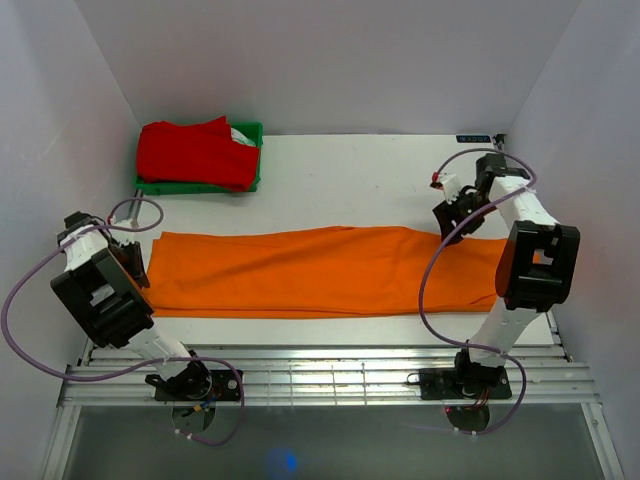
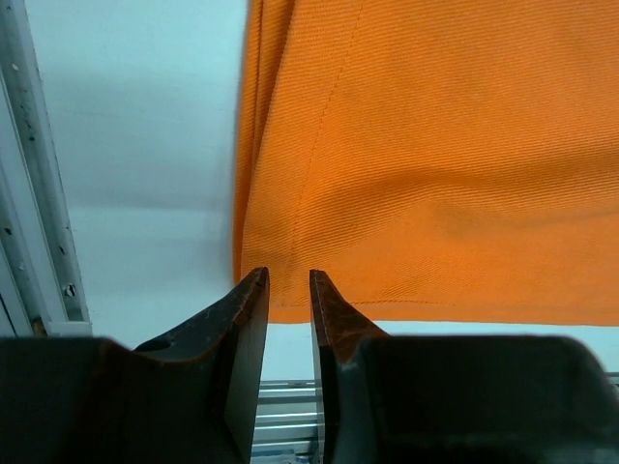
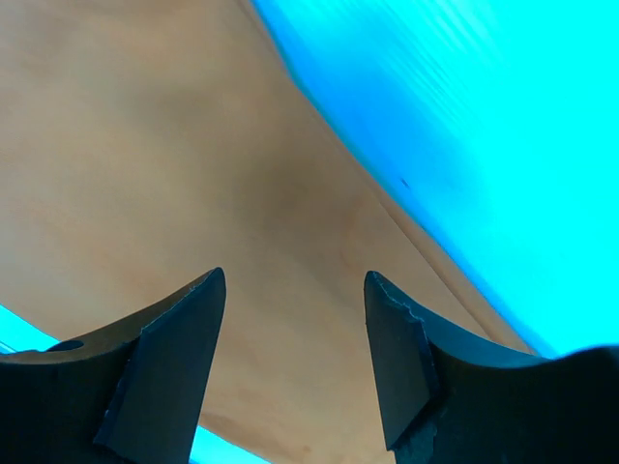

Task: Fold and stack the trousers
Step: Fold the trousers

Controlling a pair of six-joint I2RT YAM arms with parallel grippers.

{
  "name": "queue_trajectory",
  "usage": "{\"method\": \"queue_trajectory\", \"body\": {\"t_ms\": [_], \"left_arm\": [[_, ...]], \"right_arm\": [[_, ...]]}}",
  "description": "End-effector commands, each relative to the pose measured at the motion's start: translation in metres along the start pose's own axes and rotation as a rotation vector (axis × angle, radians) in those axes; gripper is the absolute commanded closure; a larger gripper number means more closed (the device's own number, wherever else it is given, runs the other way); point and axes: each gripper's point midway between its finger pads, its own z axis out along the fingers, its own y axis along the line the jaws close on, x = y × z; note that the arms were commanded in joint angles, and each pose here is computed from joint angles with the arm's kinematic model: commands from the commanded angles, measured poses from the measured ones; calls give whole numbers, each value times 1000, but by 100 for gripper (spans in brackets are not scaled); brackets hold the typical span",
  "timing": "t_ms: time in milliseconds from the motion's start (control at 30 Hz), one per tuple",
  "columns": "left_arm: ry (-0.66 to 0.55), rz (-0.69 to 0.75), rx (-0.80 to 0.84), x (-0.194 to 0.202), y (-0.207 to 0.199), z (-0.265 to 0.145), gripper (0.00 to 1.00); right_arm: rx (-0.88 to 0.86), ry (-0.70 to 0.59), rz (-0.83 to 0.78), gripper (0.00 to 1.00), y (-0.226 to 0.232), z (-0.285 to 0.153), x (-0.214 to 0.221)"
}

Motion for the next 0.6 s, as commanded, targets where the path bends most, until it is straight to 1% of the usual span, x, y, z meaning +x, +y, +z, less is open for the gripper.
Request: {"method": "queue_trajectory", "body": {"t_ms": [0, 67, 200, 267, 367, 433, 567], "left_arm": [[5, -69, -11, 6, 3, 0, 66], [4, -93, -23, 13, 5, -2, 66], [17, -125, -12, 25, 3, -2, 66], [20, -114, 6, 29, 0, -1, 65], [40, -84, 25, 40, -5, 1, 61], [32, -67, 28, 43, -7, 2, 56], [30, -87, 39, 43, -9, 6, 52]], "right_arm": [[-54, -22, 22, 36, 17, 19, -24], [-76, -16, 14, 36, 25, 31, -29], [-93, 15, 19, 36, 33, 49, -21], [-90, 37, 19, 37, 34, 56, -13], [-80, 63, 32, 38, 33, 62, -5], [-74, 74, 36, 39, 31, 65, -1], [-76, 98, 47, 40, 32, 72, 6]]}}
